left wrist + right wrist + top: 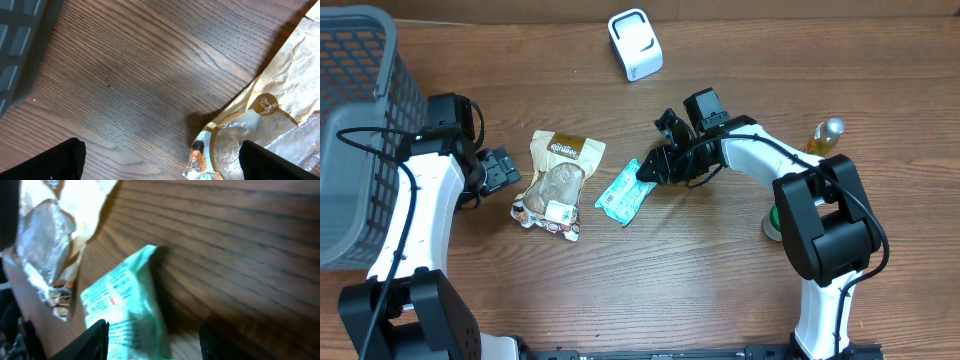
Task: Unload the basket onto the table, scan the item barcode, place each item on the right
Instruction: 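Lift the tissue pack and hold it in front of the white scanner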
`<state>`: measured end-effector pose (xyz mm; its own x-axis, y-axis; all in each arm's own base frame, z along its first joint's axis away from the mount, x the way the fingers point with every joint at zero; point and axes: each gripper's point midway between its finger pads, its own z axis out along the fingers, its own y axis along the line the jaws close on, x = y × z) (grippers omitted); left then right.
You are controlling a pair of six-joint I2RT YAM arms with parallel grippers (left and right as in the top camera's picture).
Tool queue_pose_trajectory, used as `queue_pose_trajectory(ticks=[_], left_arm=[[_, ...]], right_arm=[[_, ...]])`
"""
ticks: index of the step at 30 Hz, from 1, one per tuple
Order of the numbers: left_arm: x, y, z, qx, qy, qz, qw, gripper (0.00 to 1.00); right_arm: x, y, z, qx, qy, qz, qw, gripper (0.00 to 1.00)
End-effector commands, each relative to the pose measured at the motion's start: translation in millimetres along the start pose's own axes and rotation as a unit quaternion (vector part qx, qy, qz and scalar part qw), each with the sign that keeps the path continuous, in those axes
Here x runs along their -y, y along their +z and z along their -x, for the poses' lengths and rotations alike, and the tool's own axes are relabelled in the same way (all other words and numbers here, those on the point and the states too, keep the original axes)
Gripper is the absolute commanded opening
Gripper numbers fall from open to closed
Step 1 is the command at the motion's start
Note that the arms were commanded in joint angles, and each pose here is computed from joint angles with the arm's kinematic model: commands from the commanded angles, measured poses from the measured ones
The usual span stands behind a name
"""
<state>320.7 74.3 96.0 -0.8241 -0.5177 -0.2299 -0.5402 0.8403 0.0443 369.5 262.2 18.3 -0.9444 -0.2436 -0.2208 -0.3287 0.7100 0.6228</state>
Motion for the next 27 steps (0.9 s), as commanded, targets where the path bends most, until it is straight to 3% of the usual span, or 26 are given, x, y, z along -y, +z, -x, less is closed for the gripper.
queue_pose_trajectory(ticks=[1,9,14,16,19,21,27], left_arm=[[-3,-5,2,0.009,-0.010,0.000,1.000,1.00],[-3,-5,2,0.009,-0.010,0.000,1.000,1.00],[-3,-5,2,0.009,-0.010,0.000,1.000,1.00],[-3,-5,2,0.009,-0.010,0.000,1.000,1.00],[-3,-5,2,0.009,-0.010,0.000,1.000,0.99],[-3,-5,2,0.009,-0.010,0.000,1.000,1.00],[-3,-5,2,0.009,-0.010,0.000,1.000,0.99]], right_arm=[[8,9,-6,-0.005,0.014,-0.037,0.999,0.56],[5,25,-12,-0.015,0.047,-0.039,0.998,0.53],[10,31,-16,-0.022,0.061,-0.036,0.997,0.38],[5,31,-15,-0.023,0.060,-0.023,0.998,0.27],[-12,25,-10,-0.021,0.053,0.032,0.998,0.23],[-22,12,-3,-0.011,0.041,0.062,0.997,0.13],[-43,-30,15,0.025,0.004,0.120,0.992,0.10]])
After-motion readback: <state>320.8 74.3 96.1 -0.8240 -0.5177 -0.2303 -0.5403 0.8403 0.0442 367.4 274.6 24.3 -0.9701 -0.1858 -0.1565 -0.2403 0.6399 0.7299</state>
